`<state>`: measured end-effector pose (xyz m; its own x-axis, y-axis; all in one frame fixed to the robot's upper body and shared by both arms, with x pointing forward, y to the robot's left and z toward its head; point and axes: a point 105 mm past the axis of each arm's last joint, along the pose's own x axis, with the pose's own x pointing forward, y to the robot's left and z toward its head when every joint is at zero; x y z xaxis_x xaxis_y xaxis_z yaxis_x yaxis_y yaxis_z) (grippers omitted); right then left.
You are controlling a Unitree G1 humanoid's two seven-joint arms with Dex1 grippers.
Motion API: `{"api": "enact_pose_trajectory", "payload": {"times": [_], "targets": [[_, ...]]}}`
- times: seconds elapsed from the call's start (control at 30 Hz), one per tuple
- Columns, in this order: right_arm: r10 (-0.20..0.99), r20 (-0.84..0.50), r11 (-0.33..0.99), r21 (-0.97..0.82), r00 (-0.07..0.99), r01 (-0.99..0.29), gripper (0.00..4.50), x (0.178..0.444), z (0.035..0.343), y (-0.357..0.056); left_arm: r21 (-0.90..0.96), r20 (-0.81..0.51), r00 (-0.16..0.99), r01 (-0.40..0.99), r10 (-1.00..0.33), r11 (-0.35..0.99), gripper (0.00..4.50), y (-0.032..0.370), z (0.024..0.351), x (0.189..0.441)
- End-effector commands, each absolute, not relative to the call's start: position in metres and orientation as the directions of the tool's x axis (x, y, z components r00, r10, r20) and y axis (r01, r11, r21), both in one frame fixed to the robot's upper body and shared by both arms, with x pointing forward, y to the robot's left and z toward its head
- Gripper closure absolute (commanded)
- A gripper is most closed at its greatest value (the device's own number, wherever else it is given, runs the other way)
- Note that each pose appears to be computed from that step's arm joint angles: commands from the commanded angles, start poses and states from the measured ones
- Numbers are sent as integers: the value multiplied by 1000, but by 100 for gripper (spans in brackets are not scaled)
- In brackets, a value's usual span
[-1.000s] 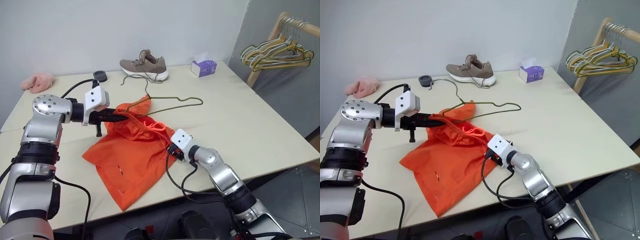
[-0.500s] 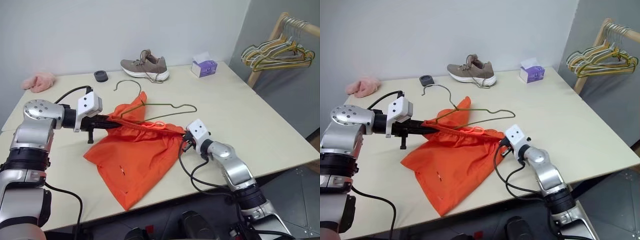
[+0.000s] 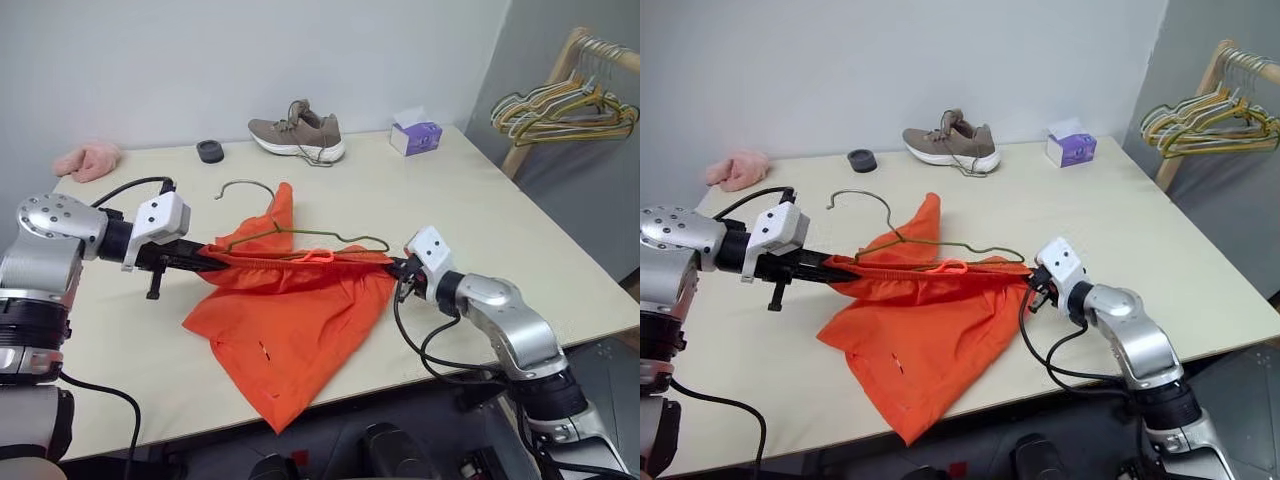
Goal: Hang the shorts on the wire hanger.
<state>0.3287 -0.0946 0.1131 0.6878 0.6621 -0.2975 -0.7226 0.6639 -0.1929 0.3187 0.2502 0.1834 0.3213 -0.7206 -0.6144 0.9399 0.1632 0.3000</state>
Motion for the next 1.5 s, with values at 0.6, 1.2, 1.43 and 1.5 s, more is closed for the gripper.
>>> {"api": "enact_pose_trajectory", "payload": {"times": [0.6, 1.2, 1.43, 1.5], "targets": [[504, -349, 775, -221, 790, -592, 447, 329, 128, -146, 302, -747, 325, 943, -579, 140, 450, 279, 185, 316], [607, -431, 647, -218, 667, -730, 393, 309, 102, -106, 340, -610, 371, 921, -701, 192, 450, 246, 185, 335], [615, -409, 622, -275, 674, -734, 168, 299, 98, -93, 322, -552, 365, 923, -750, 212, 450, 230, 182, 339], [629, -398, 618, -266, 668, -740, 106, 292, 100, -94, 329, -536, 375, 918, -756, 223, 450, 229, 183, 341]]}}
